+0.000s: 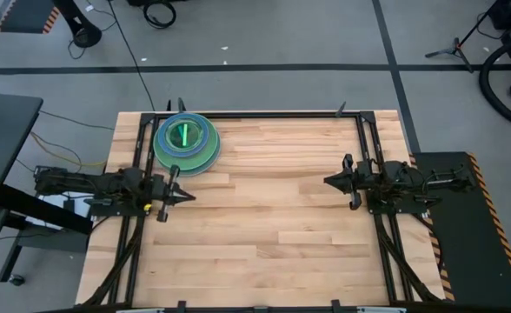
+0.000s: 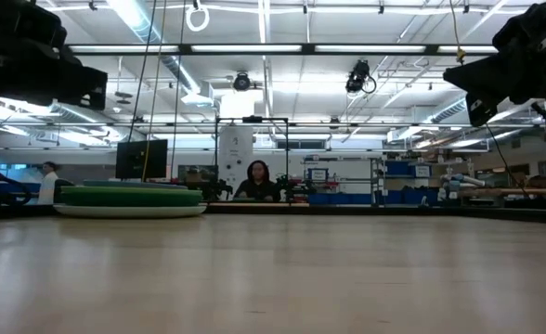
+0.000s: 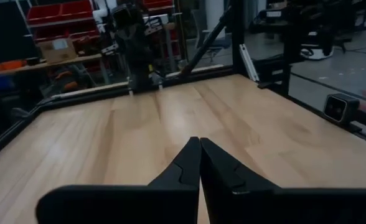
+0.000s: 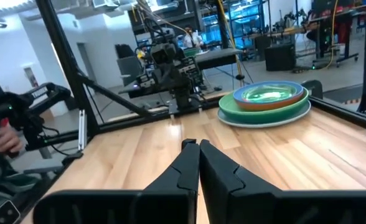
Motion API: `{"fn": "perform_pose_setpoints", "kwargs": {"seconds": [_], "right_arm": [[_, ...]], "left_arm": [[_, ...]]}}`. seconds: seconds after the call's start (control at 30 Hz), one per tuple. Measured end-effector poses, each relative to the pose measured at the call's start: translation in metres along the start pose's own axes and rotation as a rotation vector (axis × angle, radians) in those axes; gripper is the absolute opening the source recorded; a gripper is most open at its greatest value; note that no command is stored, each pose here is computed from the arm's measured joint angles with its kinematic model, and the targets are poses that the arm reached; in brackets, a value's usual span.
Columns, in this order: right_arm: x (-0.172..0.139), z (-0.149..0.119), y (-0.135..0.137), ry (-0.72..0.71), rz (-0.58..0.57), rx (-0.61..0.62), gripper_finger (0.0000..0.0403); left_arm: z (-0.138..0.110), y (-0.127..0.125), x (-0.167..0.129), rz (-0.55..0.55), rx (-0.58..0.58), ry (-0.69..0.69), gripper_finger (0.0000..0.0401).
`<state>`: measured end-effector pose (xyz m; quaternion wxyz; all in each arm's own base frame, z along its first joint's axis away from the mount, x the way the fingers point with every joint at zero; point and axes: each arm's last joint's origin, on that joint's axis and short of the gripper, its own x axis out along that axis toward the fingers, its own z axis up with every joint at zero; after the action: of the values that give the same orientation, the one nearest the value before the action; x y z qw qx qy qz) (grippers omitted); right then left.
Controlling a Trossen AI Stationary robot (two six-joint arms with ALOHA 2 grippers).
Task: Stack plastic plates
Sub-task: Return to Home Position
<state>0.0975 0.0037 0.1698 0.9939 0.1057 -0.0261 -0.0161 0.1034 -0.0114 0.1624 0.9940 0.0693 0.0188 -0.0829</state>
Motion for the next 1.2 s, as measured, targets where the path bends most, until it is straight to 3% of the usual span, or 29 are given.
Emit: {"fn": "perform_pose_setpoints", "kwargs": {"seconds": [0.2,0.4,0.53,1.2], "right_arm": [[0.0000,0.0001,0.0000,-0.001,0.000,0.001,0.0020],[0.0000,0.0001,0.0000,-0.002,-0.002,0.001,0.0022],[0.0000,0.0002,-0.0001,-0.002,-0.003,0.000,0.0022],[0.0000,0.0003,0.0000,-0.003,-0.003,0.001,0.0023]], "left_arm": [[0.0000,0.0001,0.0000,0.003,0.000,0.000,0.0013],[-0.0002,0.0001,0.0000,0.001,-0.338,0.001,0.0013],[-0.0002,0.0000,0.0000,0.001,-0.438,0.001,0.0013],[-0.0001,0.0001,0.0000,0.000,-0.442,0.000,0.0013]]}}
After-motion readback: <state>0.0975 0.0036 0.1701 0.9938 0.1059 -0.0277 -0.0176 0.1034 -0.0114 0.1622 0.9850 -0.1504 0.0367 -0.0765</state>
